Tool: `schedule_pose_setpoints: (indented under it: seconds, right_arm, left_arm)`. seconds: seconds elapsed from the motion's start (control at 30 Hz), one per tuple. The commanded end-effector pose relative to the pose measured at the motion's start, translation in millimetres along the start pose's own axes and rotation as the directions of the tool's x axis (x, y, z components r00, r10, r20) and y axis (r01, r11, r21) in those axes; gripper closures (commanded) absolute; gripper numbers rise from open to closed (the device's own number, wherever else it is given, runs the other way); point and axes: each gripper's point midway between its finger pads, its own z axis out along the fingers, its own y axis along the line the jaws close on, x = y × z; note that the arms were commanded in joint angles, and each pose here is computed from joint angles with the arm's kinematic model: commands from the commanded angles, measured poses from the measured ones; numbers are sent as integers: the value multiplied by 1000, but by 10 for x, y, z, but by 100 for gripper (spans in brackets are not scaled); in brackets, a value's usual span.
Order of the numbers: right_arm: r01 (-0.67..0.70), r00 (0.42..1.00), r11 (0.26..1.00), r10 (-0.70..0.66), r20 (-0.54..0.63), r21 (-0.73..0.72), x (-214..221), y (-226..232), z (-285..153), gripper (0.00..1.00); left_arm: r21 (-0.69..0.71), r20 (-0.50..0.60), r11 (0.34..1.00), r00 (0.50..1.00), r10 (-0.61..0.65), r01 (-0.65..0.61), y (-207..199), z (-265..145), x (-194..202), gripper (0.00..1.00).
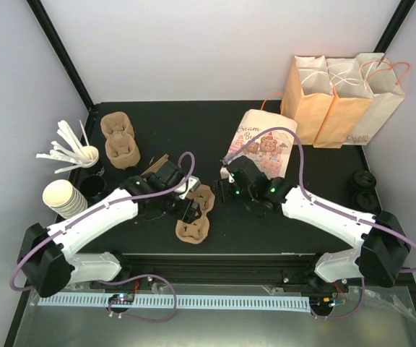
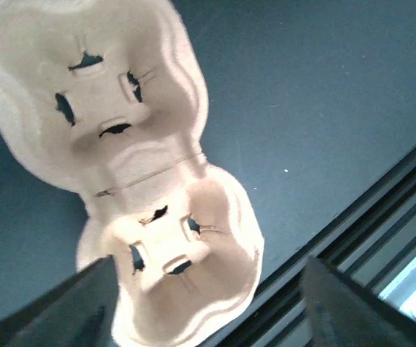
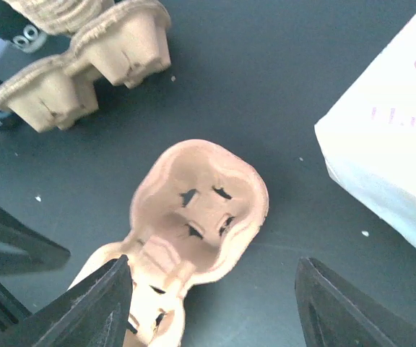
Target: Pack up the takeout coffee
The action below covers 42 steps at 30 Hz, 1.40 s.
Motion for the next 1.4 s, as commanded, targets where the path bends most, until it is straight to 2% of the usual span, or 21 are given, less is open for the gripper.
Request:
schedule_pose_setpoints:
  seconds: [0.0, 0.1, 0.2, 0.33, 0.43, 0.47, 0.57, 0.63, 0.73, 0.93, 1.03, 1.13, 1.37]
  right_arm:
    - [75, 997, 997, -75, -18, -1, 80, -43, -70, 35]
    - [156, 988, 984, -155, 19, -82, 62, 87, -79, 32]
    - [238, 971, 962, -235, 34, -131, 39, 200, -17, 23]
    - [410, 906, 884, -422, -10, -225, 191, 351, 118, 19]
    - [529, 810, 750, -586, -28, -397, 432, 631, 91, 10]
    - [568, 767, 717, -639, -56, -405, 522, 657, 125, 6]
    - [667, 615, 622, -771, -168, -410, 796, 662, 319, 5]
    - [684, 570, 617, -785, -244, -388, 856, 600, 463, 5]
    - [713, 569, 645, -762, -308, -277, 810, 479, 687, 8]
    - [719, 549, 641, -761, -346, -270, 959, 463, 853, 8]
    - [756, 513, 613, -772, -376, -229, 1043, 362, 962, 8]
    - [762, 502, 606, -776, -381, -229, 1087, 345, 1033, 12]
    - [756, 493, 611, -768, -408, -236, 1152, 336, 1158, 34]
  left_arm:
    - [-1, 101, 1000, 995, 5, -5, -153, -140, -235, 15]
    - [-92, 203, 995, 979, -29, 49, -6, -428, -350, 3]
    - [-133, 304, 981, 948, -97, 143, 190, -659, -395, 2]
    - [-120, 396, 954, 894, -209, 276, 472, -865, -347, 2]
    - [-97, 439, 940, 862, -255, 327, 637, -962, -288, 2]
    - [-88, 454, 943, 856, -249, 321, 643, -1001, -284, 2]
    - [-88, 498, 947, 837, -226, 309, 647, -1138, -289, 1]
    - [-103, 524, 947, 826, -208, 304, 654, -1232, -303, 2]
    - [-131, 553, 936, 808, -204, 326, 693, -1369, -322, 1]
    - [-150, 564, 932, 803, -194, 330, 713, -1448, -304, 1]
    - [-154, 564, 930, 802, -196, 335, 727, -1446, -298, 1]
    - [-147, 569, 931, 799, -197, 335, 715, -1457, -316, 1]
    - [-158, 570, 930, 800, -189, 333, 728, -1476, -312, 1]
